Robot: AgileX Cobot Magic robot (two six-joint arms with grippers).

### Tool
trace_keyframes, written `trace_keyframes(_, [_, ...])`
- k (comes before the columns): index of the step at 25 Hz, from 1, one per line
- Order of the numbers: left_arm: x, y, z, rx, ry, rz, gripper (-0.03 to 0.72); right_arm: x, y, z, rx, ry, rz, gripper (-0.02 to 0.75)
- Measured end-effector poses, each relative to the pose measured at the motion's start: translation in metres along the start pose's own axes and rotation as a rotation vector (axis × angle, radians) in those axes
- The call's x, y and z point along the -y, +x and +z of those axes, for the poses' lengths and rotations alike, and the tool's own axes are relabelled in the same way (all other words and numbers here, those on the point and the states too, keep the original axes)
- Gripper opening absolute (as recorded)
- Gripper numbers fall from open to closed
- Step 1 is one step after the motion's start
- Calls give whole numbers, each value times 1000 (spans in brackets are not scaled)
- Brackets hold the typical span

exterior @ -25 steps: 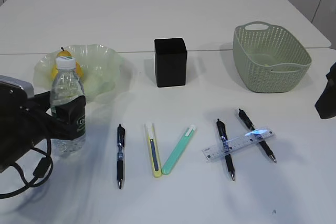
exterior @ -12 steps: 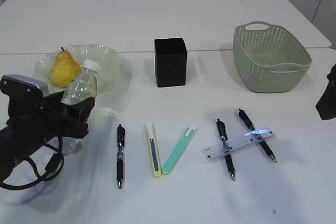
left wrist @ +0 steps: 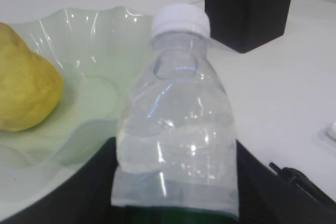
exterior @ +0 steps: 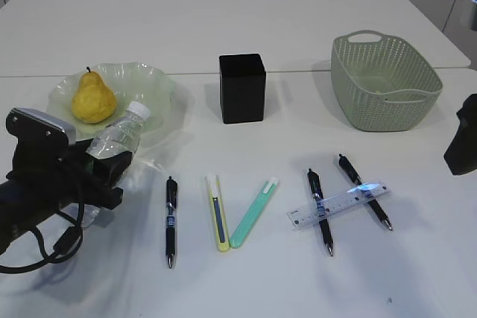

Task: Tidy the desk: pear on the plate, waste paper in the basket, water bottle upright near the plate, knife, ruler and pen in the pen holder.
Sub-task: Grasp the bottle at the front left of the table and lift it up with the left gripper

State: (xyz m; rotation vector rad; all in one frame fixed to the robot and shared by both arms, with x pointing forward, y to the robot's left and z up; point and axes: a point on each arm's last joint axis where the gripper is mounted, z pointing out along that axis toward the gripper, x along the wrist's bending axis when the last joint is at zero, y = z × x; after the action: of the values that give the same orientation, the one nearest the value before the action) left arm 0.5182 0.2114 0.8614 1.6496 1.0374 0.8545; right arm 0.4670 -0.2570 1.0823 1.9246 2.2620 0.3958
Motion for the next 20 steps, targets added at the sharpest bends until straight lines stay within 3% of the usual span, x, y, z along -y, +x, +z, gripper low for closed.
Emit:
trace_keyframes(7, [-6,0,-5,0,35,8,380,0,0,0,0,0,0,503])
trace_keyframes(20, [-48,3,-17,-13,-113,24,377,0,0,0,0,0,0,504])
